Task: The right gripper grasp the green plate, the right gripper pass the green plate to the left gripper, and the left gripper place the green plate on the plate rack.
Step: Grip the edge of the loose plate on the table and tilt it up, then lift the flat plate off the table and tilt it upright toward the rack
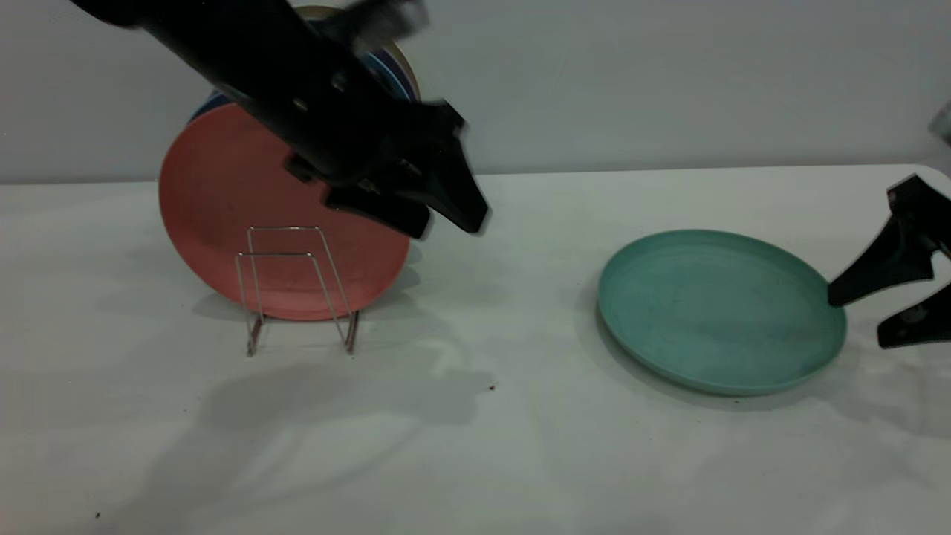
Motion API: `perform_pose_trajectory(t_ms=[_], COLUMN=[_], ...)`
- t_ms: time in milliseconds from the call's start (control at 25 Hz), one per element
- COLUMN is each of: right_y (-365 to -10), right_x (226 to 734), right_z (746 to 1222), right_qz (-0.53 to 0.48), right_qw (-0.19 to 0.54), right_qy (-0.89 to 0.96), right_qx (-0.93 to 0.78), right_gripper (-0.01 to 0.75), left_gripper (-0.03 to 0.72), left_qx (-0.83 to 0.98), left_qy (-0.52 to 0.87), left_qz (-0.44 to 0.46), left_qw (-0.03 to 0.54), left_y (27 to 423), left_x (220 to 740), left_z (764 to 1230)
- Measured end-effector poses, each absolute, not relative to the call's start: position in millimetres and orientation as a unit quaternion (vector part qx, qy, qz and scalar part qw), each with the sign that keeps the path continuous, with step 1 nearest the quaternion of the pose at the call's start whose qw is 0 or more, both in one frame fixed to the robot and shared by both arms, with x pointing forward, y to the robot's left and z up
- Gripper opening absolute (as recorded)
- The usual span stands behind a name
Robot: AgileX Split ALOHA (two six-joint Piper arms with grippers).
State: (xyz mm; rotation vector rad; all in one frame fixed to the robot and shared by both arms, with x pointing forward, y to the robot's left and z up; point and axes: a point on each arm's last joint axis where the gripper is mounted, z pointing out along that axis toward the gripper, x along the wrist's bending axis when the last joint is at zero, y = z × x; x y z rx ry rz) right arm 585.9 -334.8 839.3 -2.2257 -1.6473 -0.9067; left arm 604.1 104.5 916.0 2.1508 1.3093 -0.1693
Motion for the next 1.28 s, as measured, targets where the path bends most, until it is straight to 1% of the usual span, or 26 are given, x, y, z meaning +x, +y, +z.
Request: perform_pose_trajectory(t_ms=[120, 280, 360, 480, 640, 680, 800, 840, 880, 1040, 1280], right_y=[-338.0, -338.9, -338.8, -334.7, -324.6, -322.5, -319.3, -318.9, -317.5, -307.7, -279.5], right_x=[595.2, 603.1, 605.5, 610.1, 620.0, 621.8, 626.1, 627.4, 627.8, 627.7, 630.3], right_z=[820.8, 802.0, 793.4, 785.1, 779.9, 777.9, 775.6, 776.1, 777.6, 788.3, 816.0], right_qz=[-0.305, -0.303, -0.304, -0.308, -0.313, -0.313, -0.316, -0.319, -0.326, -0.362, -0.385], right_qw=[0.124, 0.139, 0.147, 0.152, 0.153, 0.154, 0.151, 0.151, 0.154, 0.183, 0.193], right_qy=[-0.557, -0.55, -0.54, -0.535, -0.543, -0.545, -0.553, -0.56, -0.569, -0.605, -0.646], right_qx=[-0.763, -0.766, -0.771, -0.772, -0.764, -0.763, -0.756, -0.75, -0.739, -0.685, -0.63], right_gripper=[0.55, 0.535, 0.512, 0.454, 0.329, 0.277, 0.084, 0.046, 0.026, 0.017, 0.018], left_gripper=[0.582, 0.583, 0.582, 0.582, 0.582, 0.582, 0.582, 0.582, 0.582, 0.584, 0.584], left_qx=[0.818, 0.818, 0.818, 0.817, 0.816, 0.816, 0.815, 0.815, 0.814, 0.81, 0.784], left_qy=[0.488, 0.488, 0.488, 0.488, 0.49, 0.49, 0.491, 0.492, 0.492, 0.498, 0.525], left_qz=[-0.072, -0.073, -0.071, -0.07, -0.066, -0.064, -0.06, -0.058, -0.057, -0.049, -0.053], left_qw=[0.296, 0.295, 0.297, 0.297, 0.299, 0.299, 0.301, 0.301, 0.301, 0.306, 0.327], left_y=[95.6, 94.4, 94.1, 94.1, 94.3, 94.4, 94.5, 94.7, 94.7, 95.0, 92.7], left_x=[600.7, 600.6, 601.7, 601.9, 602.8, 603.1, 603.8, 604.3, 604.6, 606.6, 609.6], left_z=[907.4, 905.8, 906.5, 906.5, 906.5, 906.5, 906.5, 906.6, 906.3, 906.6, 909.0])
